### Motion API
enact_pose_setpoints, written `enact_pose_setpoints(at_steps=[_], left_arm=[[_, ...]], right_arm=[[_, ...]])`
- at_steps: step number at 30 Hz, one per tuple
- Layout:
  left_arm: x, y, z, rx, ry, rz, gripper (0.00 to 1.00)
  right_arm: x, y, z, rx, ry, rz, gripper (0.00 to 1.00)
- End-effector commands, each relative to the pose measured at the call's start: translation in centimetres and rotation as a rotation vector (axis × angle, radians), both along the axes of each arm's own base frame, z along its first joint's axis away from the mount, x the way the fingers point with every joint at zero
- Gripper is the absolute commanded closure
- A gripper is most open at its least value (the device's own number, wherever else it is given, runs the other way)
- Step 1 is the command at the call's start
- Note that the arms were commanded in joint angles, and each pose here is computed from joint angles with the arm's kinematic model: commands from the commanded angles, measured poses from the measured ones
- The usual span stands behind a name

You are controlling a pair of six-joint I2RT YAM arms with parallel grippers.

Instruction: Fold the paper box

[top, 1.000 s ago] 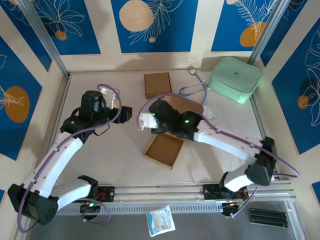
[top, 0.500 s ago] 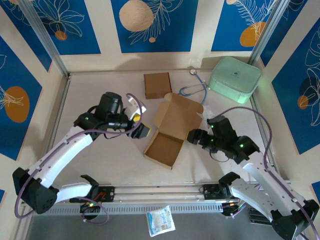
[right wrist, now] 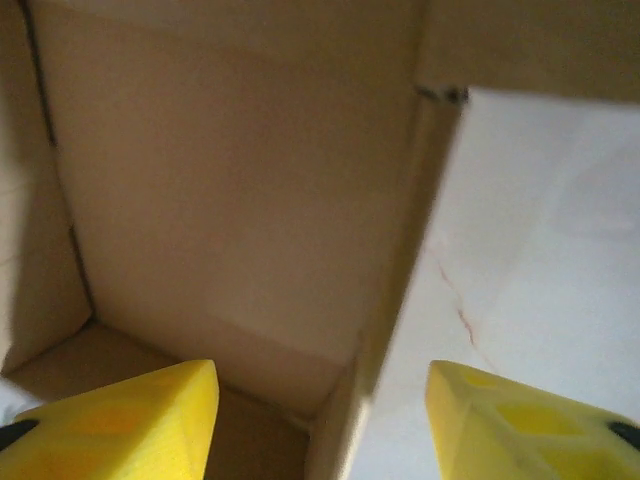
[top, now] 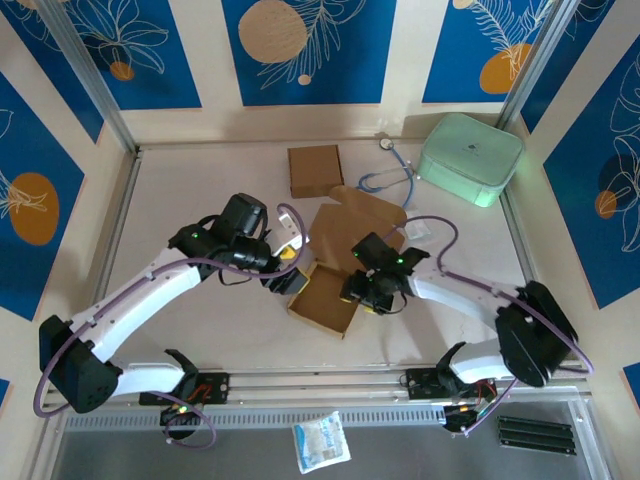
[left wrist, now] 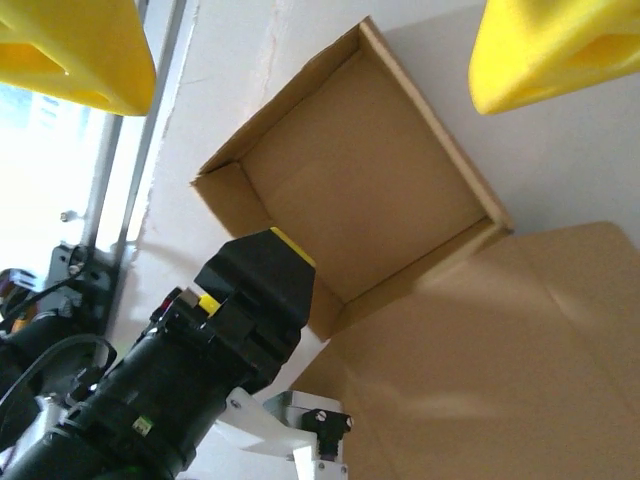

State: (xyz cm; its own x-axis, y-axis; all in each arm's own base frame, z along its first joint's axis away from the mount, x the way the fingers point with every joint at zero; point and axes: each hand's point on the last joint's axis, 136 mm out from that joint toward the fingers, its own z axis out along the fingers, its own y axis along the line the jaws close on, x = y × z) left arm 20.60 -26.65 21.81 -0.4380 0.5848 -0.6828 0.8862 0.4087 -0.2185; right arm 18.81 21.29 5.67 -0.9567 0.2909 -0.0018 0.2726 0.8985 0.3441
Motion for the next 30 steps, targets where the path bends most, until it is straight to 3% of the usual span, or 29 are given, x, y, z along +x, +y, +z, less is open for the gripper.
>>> enact_pose_setpoints(at_steps=[1,5,10,20,24,27,30], left_arm=[[1.0,1.5,1.0,0.059,-0.042,0.108,0.19],[2.8,2.9,1.2,0.097,-0.073,0.246,0.19],[5.4,5.3,1.1,0.13,-0.07,0.415,0.19],[9.5,9.7,1.4,0.154,0.0,0.617,0.17],[11.2,9.9,1.2,0.111,0.072,0.636,0.16],[12.8,8.7,1.2,0.021,0.143,0.575,0.15],[14.5,7.7,0.6,-0.014,0.219,0.52,0.15]], right_arm=[[1.7,-0.3,-0.2,-0.15,-0.097,0.009,0.52],[2.6,-0.4,-0.8,-0.281,-0.152,0.066,0.62],[4.6,0.5,-1.1,-0.317,-0.236,0.172,0.77],[7.7,1.3,-1.4,-0.375,-0.315,0.362,0.86],[7.6,1.8,-0.4,-0.36,-0.332,0.383,0.79],[7.2,2.9,1.8,-0.268,-0.352,0.365,0.6],[6.7,3.6,4.7,-0.178,-0.389,0.353,0.49]])
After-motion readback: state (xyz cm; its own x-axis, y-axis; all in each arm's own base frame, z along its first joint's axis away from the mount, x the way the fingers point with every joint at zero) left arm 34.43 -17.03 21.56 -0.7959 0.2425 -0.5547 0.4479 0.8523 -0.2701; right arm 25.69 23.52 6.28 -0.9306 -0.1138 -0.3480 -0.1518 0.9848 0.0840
